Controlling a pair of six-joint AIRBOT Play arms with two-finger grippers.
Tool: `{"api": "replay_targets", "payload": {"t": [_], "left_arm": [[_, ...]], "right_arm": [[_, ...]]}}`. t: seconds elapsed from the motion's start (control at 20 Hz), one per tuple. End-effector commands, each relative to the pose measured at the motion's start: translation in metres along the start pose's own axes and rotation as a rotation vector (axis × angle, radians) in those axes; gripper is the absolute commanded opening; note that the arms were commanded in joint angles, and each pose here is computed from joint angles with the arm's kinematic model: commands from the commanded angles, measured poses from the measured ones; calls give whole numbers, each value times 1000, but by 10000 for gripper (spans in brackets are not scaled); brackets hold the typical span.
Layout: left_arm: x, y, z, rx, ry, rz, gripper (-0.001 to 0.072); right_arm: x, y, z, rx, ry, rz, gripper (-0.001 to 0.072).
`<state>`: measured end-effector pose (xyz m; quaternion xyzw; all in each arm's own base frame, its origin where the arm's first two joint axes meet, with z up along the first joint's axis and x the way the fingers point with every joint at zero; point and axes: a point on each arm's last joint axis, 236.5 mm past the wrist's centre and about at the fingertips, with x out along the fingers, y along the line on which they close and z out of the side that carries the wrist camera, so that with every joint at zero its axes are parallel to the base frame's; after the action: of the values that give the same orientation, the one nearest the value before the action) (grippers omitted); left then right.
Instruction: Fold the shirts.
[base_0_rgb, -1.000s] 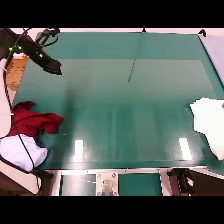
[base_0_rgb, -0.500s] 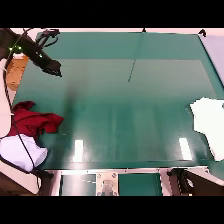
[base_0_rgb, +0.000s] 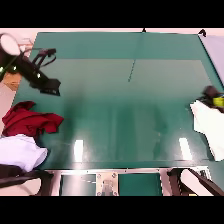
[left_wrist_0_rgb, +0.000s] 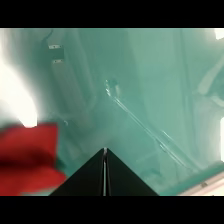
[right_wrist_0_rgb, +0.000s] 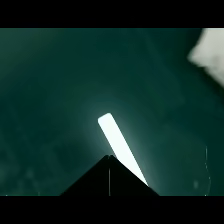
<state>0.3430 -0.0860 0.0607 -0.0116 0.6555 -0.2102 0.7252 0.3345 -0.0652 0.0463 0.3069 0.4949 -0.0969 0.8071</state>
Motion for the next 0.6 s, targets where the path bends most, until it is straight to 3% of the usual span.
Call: {"api": "replay_targets", "payload": {"t": [0.0, 0.55], "left_arm": [[6, -11, -49, -76, -42, 11, 24], [1, -10, -50, -98, -130, 33, 26]], "right_arm": [[30, 70, -73, -216, 159, 73, 21], [34, 87, -88, -286, 179, 99, 21]]}}
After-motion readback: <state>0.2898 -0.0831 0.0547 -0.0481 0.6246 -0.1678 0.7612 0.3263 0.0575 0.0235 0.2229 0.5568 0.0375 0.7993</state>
